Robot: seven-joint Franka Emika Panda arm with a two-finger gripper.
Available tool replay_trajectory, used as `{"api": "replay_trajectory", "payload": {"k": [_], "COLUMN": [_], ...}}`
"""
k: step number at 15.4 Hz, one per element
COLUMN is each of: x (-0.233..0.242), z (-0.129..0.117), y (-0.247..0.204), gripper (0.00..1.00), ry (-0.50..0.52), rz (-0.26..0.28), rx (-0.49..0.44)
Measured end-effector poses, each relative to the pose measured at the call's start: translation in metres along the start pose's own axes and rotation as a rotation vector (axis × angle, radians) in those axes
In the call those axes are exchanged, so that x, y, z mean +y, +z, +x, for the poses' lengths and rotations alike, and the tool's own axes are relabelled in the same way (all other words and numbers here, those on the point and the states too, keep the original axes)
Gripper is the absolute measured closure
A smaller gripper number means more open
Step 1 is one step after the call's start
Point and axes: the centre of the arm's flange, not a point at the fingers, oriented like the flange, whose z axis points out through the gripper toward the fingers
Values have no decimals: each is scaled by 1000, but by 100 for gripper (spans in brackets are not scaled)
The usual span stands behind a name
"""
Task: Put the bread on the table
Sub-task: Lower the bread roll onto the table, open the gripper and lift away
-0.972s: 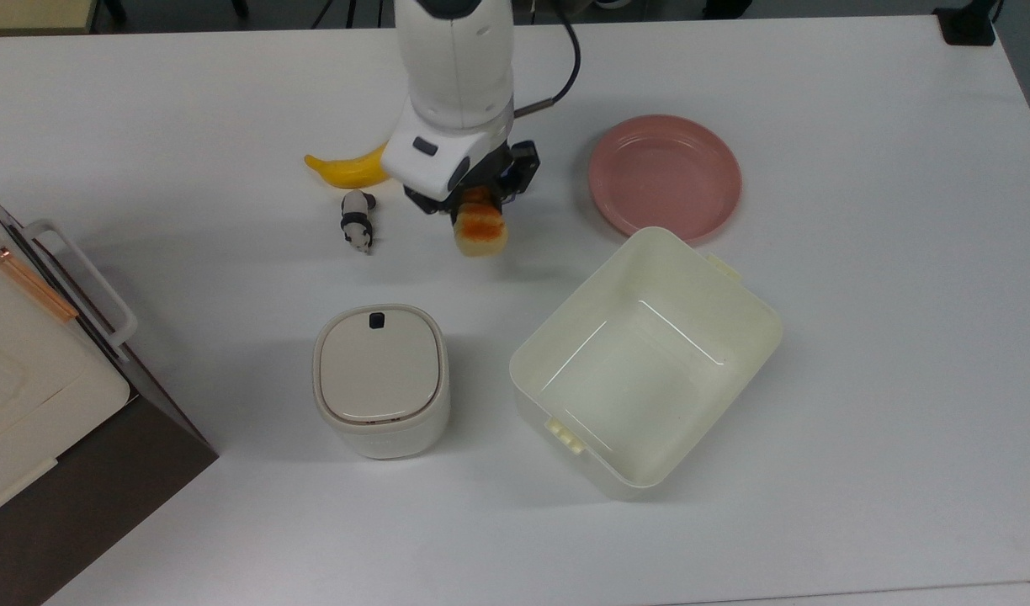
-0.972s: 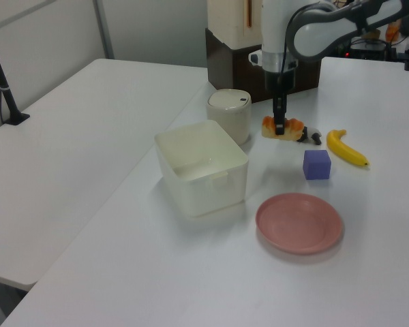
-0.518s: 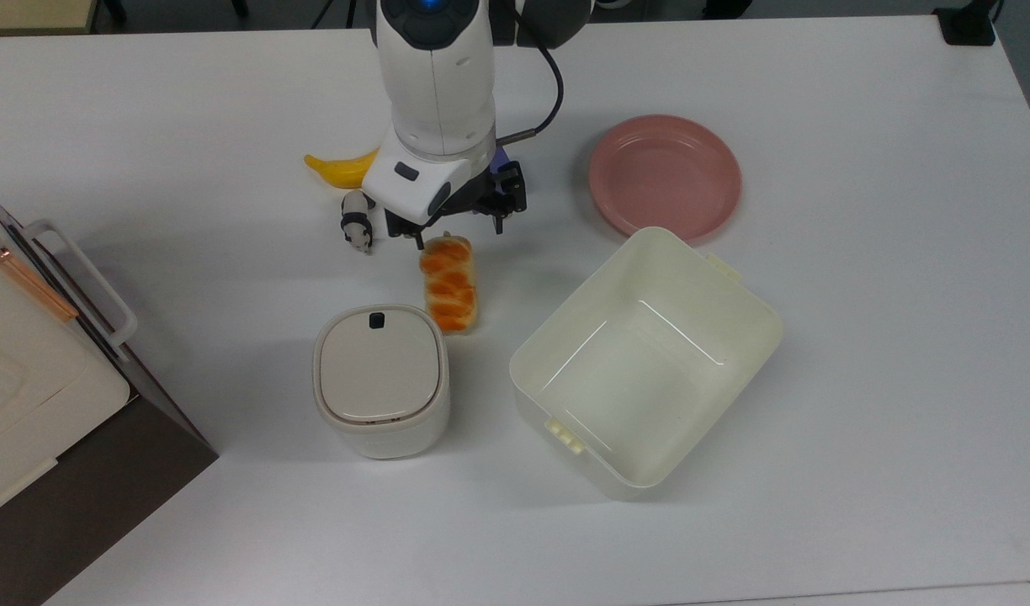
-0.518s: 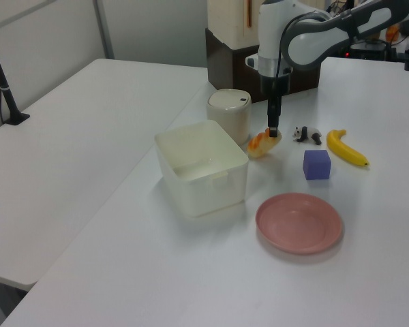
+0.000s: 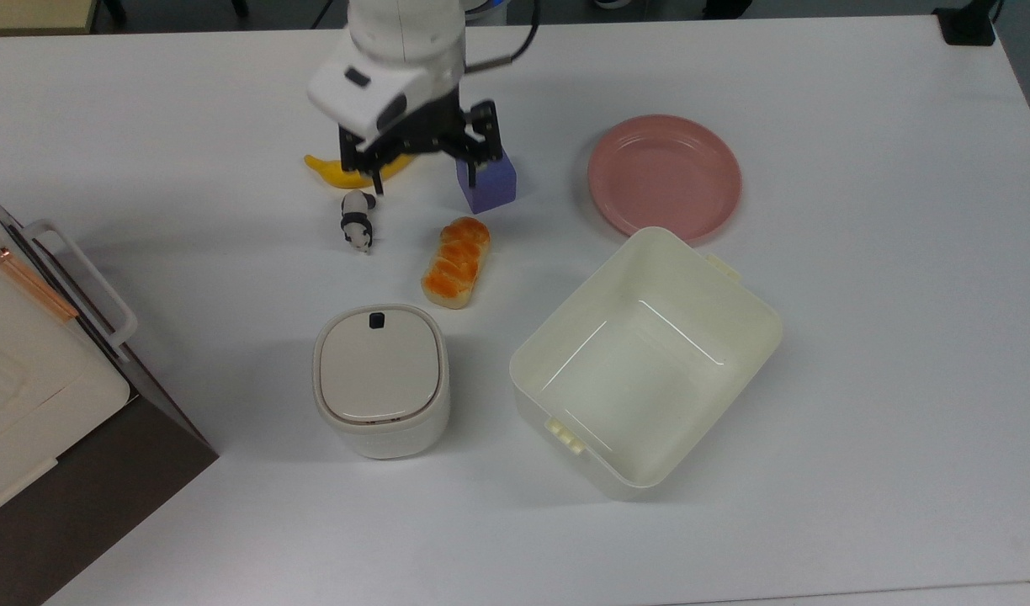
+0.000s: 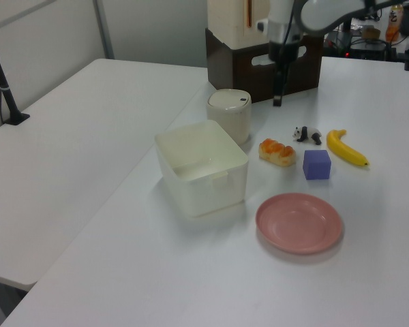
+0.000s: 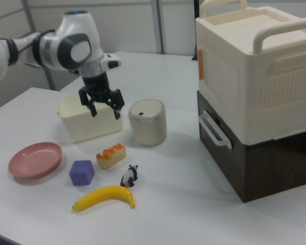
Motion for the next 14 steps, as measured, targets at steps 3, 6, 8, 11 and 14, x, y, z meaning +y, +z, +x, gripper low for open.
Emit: {"api": "replay_trajectory", "payload": {"k": [3, 6, 8, 11, 14], "x": [3, 9, 9, 7, 2], "z": [-22, -41, -48, -50, -50], "y": [-41, -64, -72, -74, -79], "gripper": [0, 0, 0, 0, 0], "ry": [71, 95, 98, 109, 113], "rz": [-8, -5, -3, -3, -3], "rx": [-8, -42, -51, -59, -50]}}
